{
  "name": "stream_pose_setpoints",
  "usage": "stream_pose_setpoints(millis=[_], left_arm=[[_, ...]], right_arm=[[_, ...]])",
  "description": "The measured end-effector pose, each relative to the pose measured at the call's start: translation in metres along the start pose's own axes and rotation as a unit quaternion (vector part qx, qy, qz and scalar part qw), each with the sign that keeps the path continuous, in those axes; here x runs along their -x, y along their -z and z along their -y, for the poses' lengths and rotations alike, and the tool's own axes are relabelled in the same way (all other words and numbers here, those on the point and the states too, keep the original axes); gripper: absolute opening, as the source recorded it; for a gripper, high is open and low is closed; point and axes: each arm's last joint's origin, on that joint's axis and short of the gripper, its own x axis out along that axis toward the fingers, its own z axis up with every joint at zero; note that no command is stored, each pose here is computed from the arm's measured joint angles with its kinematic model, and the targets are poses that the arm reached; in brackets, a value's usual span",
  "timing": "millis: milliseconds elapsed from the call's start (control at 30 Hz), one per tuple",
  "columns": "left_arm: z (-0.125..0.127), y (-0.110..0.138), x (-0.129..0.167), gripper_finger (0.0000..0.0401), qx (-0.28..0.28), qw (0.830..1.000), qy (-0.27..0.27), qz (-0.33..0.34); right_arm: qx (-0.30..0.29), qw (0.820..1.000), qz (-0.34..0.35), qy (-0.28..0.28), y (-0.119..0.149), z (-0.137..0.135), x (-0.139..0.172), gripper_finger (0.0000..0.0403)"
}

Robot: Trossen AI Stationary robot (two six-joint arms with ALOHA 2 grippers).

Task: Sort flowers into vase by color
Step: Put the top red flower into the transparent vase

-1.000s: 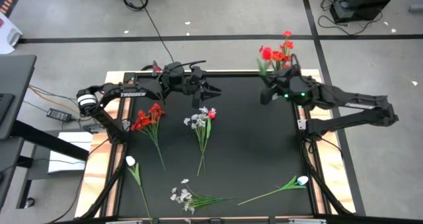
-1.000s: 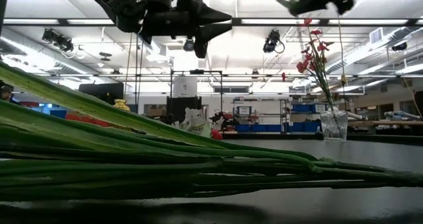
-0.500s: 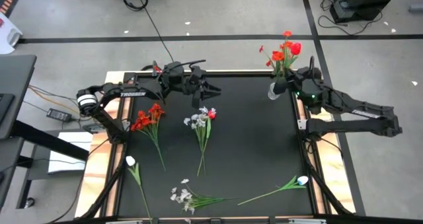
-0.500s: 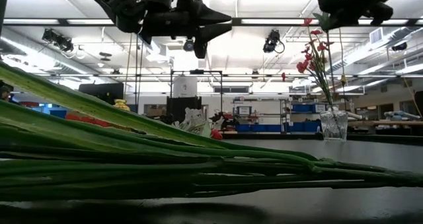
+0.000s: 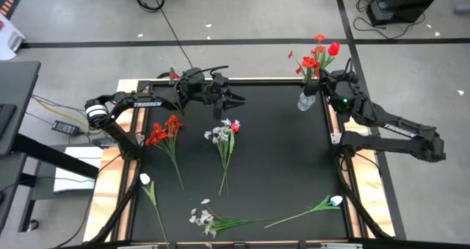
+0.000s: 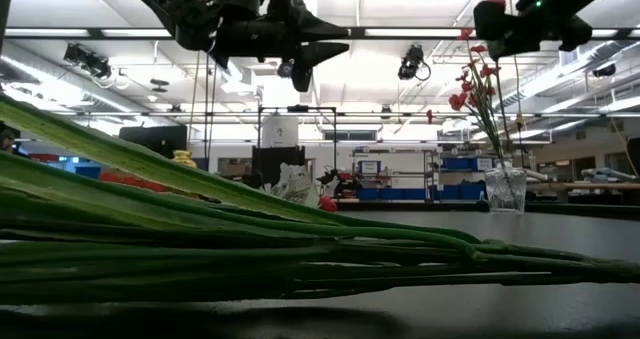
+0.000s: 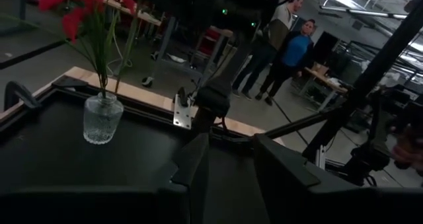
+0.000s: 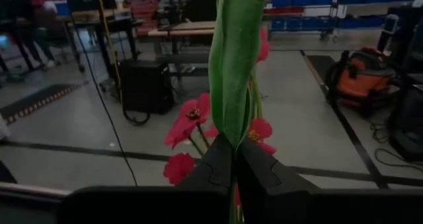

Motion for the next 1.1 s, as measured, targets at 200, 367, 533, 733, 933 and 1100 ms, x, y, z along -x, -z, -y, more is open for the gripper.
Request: stream_pose_setpoints(millis=[200, 367, 533, 733, 933, 1100], left_arm=[[-0.001, 0.001, 0.000, 0.0126, 0.005, 1.000, -0.003, -0.007], [-0.001, 0.001, 0.000, 0.0126, 0.005, 1.000, -0.002, -0.007], [-0.003, 0.001, 0.001, 0.0126, 0.005, 1.000, -0.006, -0.005], [-0.005, 0.000, 0.003, 0.0125, -0.005, 1.000, -0.011, -0.005], [-0.005, 0.001, 0.003, 0.0125, -0.004, 1.000, -0.012, -0.009], [-0.006, 0.003, 0.003, 0.0125, 0.003, 1.000, -0.016, -0.020]], right_arm=[[-0.003, 1.000, 0.007, -0.009, -0.001, 0.000, -0.004, 0.0016], [0.015, 1.000, -0.006, -0.007, 0.002, 0.001, -0.004, 0.0016], [0.019, 0.999, -0.039, 0.007, 0.012, 0.004, -0.004, 0.0016], [-0.002, 0.997, -0.070, 0.022, 0.041, 0.006, -0.009, 0.0016], [-0.016, 0.996, -0.084, 0.032, 0.057, 0.007, -0.011, 0.0018], [-0.023, 0.995, -0.083, 0.043, 0.057, 0.010, -0.013, 0.0035]])
